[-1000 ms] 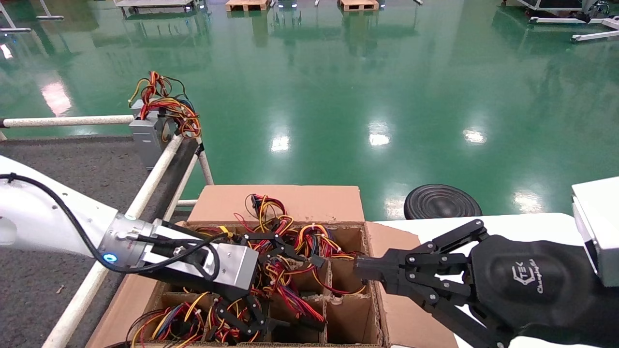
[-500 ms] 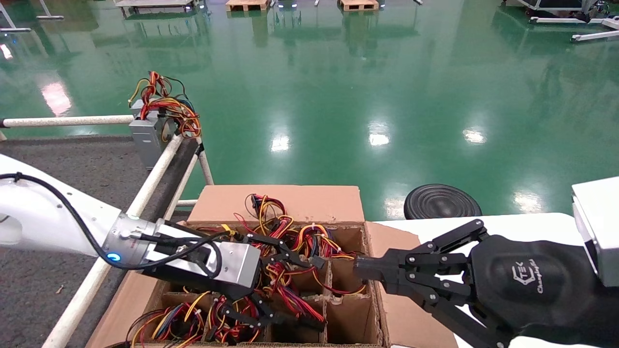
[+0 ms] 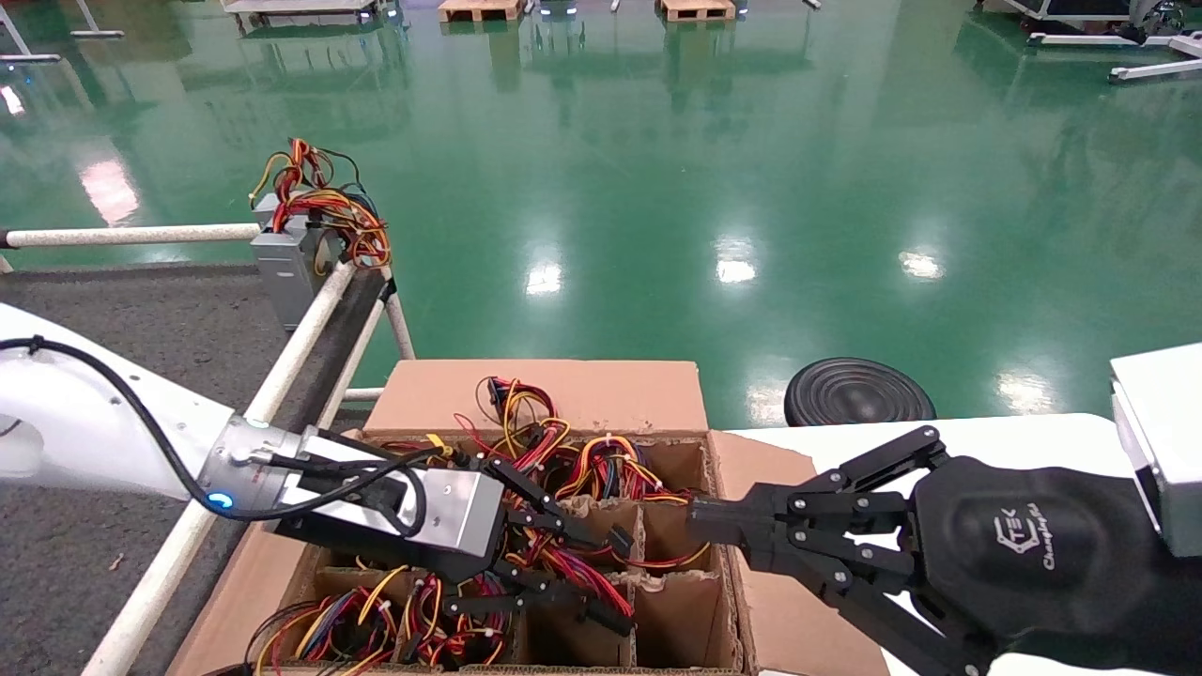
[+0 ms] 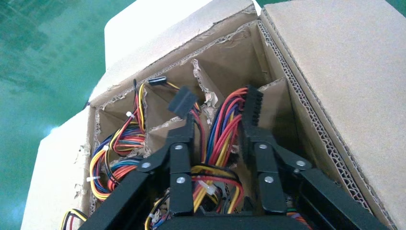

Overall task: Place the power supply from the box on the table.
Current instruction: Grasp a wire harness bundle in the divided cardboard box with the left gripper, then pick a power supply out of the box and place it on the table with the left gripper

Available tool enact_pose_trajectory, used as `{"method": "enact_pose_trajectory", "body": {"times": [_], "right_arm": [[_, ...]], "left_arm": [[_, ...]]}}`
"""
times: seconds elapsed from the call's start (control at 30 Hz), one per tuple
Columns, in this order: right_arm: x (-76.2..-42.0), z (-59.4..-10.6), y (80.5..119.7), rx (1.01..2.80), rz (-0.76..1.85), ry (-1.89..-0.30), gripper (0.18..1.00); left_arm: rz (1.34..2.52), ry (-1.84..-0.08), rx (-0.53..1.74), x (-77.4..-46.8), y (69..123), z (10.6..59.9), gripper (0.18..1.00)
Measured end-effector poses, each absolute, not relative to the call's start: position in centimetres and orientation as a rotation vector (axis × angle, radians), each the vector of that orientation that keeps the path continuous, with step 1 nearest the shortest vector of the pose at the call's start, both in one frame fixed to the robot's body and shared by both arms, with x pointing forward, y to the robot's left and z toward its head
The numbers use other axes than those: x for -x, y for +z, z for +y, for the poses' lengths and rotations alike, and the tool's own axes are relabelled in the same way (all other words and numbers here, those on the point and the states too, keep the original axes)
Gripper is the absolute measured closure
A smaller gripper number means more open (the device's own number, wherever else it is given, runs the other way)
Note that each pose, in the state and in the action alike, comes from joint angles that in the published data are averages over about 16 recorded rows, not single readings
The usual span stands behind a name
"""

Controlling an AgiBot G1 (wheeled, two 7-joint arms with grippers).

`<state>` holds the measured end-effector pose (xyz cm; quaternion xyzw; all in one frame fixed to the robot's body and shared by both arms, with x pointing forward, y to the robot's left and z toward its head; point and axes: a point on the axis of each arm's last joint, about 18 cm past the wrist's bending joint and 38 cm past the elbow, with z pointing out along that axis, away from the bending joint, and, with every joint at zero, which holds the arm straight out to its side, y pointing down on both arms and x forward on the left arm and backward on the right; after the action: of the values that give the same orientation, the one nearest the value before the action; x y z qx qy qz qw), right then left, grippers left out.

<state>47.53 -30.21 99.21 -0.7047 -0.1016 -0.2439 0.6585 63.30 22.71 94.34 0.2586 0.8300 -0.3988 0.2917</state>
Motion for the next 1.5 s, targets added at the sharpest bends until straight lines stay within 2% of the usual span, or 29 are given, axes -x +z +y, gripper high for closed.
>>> {"method": "enact_pose_trajectory", "body": {"times": [0.43, 0.87, 1.2, 1.5], "right_arm": [[-47.5, -30.2, 99.2, 1.595, -0.230, -0.552, 0.985], [-47.5, -30.2, 99.2, 1.595, -0.230, -0.552, 0.985], [-47.5, -30.2, 99.2, 1.595, -0.230, -0.552, 0.985], [-47.5, -30.2, 99.2, 1.595, -0.230, -0.552, 0.985]], "left_arm": [[2.176, -1.089, -0.685, -63.1, 95.3, 23.2, 0.883], [2.012, -1.152, -0.763, -61.2, 101.5, 23.4, 0.969], [1.798, -1.158, -0.932, -57.2, 109.8, 22.6, 0.973], [1.615, -1.064, -1.039, -53.5, 116.8, 22.5, 0.981]]}}
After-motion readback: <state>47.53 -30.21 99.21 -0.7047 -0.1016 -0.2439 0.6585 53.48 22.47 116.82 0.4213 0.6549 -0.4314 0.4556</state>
